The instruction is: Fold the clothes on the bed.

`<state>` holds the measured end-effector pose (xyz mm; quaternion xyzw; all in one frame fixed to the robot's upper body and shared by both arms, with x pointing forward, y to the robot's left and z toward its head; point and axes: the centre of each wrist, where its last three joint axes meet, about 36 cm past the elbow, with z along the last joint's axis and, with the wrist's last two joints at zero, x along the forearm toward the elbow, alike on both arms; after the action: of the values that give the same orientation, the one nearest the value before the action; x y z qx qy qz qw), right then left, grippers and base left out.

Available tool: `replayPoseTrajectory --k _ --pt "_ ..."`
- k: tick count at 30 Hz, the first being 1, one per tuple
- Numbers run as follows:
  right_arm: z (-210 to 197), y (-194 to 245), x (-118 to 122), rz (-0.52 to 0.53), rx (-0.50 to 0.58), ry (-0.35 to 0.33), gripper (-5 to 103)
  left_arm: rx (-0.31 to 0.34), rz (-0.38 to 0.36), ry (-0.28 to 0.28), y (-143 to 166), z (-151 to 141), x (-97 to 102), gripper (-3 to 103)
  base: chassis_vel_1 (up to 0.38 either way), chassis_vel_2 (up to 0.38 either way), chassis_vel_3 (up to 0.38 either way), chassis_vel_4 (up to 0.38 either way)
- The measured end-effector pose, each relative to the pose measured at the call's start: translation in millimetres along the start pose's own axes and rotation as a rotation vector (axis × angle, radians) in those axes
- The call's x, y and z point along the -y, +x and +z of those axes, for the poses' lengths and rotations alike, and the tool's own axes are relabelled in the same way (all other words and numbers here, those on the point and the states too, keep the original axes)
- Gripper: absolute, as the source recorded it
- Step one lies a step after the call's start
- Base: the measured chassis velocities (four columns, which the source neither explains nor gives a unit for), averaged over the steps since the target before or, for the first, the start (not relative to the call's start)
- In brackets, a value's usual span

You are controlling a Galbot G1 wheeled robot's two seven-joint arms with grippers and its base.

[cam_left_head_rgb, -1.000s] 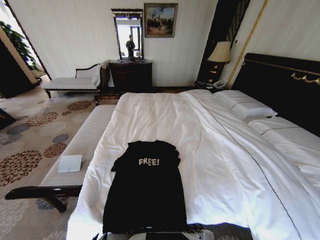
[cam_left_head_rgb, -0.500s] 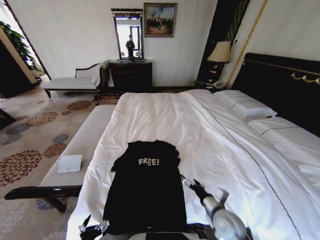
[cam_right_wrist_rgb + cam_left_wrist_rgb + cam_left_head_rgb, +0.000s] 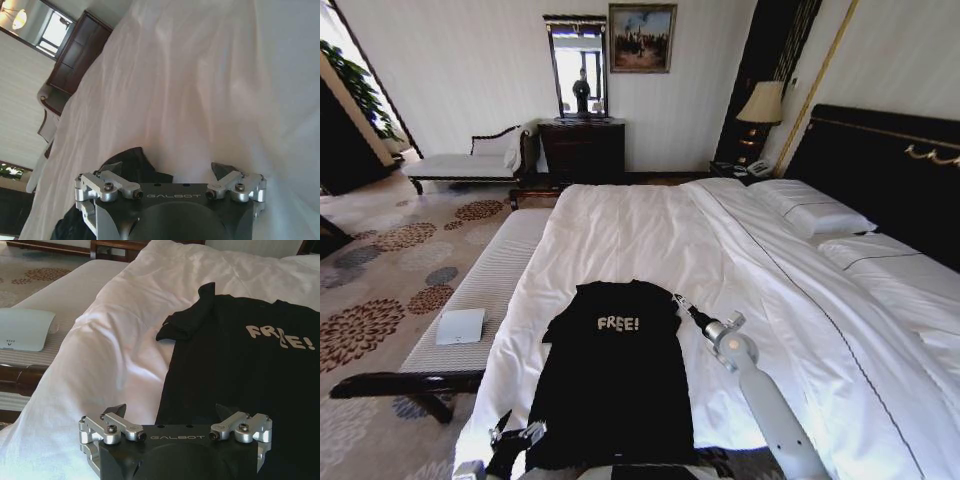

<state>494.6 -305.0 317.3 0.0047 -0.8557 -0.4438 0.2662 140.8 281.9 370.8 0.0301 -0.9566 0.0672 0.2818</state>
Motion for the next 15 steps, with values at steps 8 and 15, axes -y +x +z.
replayPoseTrajectory --k 8,15 --pt "1.3 -18.9 9.9 0.014 -0.01 -0.055 93 0.004 -0.002 0.003 -2.0 -12.1 5.0 100 0.0 0.0 0.0 0.0" --pt "3.3 -23.5 10.5 0.009 -0.022 -0.087 70 0.011 -0.002 0.001 0.3 -21.4 9.1 100 0.0 0.0 0.0 0.0"
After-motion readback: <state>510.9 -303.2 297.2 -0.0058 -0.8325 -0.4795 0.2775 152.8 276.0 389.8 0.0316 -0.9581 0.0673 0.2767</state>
